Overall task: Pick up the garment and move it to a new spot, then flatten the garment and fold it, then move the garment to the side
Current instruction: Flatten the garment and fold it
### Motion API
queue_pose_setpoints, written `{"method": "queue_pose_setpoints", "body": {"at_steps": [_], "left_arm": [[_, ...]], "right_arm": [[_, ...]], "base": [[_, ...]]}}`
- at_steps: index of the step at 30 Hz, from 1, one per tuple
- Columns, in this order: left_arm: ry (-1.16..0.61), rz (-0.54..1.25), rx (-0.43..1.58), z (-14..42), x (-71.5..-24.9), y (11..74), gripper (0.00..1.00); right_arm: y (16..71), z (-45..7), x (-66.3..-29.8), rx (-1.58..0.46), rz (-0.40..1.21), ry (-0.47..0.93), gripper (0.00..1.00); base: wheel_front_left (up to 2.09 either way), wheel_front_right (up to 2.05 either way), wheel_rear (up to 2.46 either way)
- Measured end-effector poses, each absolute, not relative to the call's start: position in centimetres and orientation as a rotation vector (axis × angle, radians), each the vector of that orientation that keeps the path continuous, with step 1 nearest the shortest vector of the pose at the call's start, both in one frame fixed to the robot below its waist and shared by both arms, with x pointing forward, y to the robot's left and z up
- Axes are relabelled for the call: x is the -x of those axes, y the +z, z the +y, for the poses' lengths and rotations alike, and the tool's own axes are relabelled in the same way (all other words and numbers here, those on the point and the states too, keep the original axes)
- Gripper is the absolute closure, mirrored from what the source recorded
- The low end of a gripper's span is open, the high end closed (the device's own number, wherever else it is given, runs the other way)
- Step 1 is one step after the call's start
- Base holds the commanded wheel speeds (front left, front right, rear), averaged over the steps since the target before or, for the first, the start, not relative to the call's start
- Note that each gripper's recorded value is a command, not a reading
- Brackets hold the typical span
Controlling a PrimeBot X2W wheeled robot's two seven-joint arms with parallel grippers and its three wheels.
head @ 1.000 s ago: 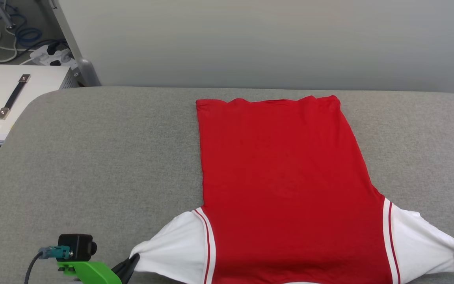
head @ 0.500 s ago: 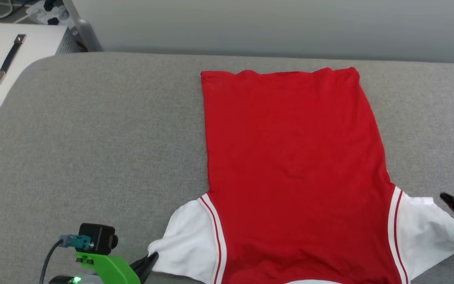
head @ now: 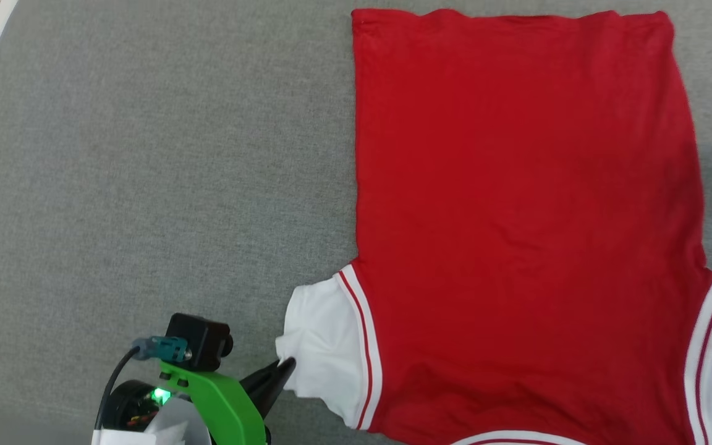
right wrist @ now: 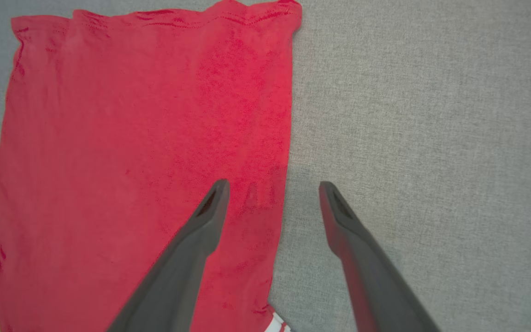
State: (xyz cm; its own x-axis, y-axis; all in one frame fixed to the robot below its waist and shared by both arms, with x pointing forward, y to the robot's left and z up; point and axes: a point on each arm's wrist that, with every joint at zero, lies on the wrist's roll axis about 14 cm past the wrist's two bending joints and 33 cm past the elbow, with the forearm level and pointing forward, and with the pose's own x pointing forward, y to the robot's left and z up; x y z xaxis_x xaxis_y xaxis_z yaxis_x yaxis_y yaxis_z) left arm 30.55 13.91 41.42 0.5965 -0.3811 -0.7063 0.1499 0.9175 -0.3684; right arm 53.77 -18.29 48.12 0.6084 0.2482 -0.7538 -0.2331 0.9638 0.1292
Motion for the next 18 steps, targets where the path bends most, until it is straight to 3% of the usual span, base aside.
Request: {"method": "queue_pose_setpoints", "body": {"at_steps": [10,18], "left_arm": [[-0.255,0.934,0.319,14.3,-31.3,39.0,1.0],[-0.189,0.956,0.341,15.4,-31.3,37.4,1.0]], "right_arm": [[44.1,-17.4,-62.3,0.04,0.984,0.212,0.0],[39.8,-14.8,-65.5,0.062,1.045,0.237,0.0]], "base": [[0.0,0.0,0.0],[0.0,0.0,0.0]]}}
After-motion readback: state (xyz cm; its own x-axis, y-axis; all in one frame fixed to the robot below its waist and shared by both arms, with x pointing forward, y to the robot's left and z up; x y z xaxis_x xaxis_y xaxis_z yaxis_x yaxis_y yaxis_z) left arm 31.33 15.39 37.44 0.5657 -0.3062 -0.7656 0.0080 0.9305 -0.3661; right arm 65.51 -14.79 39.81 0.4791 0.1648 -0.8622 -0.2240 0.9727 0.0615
